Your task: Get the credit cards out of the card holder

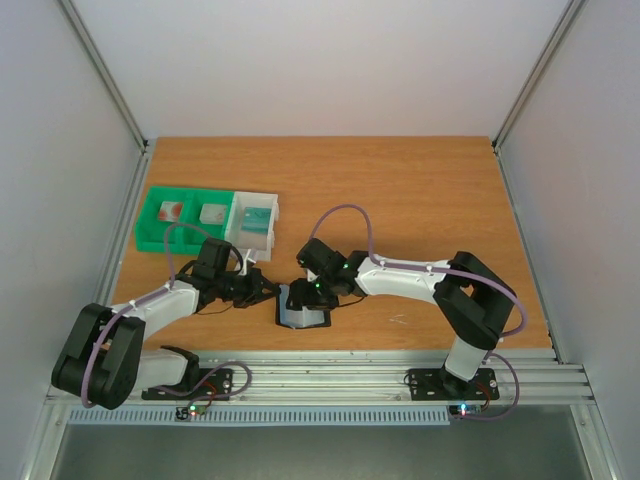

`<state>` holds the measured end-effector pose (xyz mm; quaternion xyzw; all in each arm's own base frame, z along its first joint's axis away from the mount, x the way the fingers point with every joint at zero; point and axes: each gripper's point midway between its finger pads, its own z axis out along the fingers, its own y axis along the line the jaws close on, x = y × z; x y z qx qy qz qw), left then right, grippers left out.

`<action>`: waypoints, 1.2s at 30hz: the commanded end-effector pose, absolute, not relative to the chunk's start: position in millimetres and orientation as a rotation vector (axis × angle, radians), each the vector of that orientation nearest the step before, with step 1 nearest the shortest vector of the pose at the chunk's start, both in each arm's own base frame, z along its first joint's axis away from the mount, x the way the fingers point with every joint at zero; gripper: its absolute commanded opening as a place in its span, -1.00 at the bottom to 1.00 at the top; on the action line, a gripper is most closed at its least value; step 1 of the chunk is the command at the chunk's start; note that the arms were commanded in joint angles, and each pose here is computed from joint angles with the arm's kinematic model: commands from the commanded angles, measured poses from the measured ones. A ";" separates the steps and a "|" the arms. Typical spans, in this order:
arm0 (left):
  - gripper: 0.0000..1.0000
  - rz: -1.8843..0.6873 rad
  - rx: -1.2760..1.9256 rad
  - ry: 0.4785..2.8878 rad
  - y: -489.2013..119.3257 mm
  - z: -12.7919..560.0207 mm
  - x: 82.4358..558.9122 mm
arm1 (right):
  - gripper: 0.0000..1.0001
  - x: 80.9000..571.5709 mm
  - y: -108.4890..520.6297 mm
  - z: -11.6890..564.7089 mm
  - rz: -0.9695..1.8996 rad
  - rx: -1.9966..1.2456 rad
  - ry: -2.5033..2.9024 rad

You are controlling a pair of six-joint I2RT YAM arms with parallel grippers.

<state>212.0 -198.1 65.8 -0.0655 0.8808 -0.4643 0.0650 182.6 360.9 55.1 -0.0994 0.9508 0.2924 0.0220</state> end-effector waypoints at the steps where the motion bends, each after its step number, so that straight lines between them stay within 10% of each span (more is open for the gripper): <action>1: -0.99 -1.430 -0.155 2.610 -200.7 74.4 214.3 | 0.18 184.3 366.0 55.8 0.894 -0.323 2.942; 25: -0.99 -1.427 -0.155 2.614 -200.5 73.1 214.6 | -0.13 189.2 334.8 57.2 0.675 -0.286 2.943; 36: -0.99 -1.430 -0.158 2.611 -200.8 74.5 215.3 | 0.10 183.9 368.8 72.2 0.937 -0.325 2.912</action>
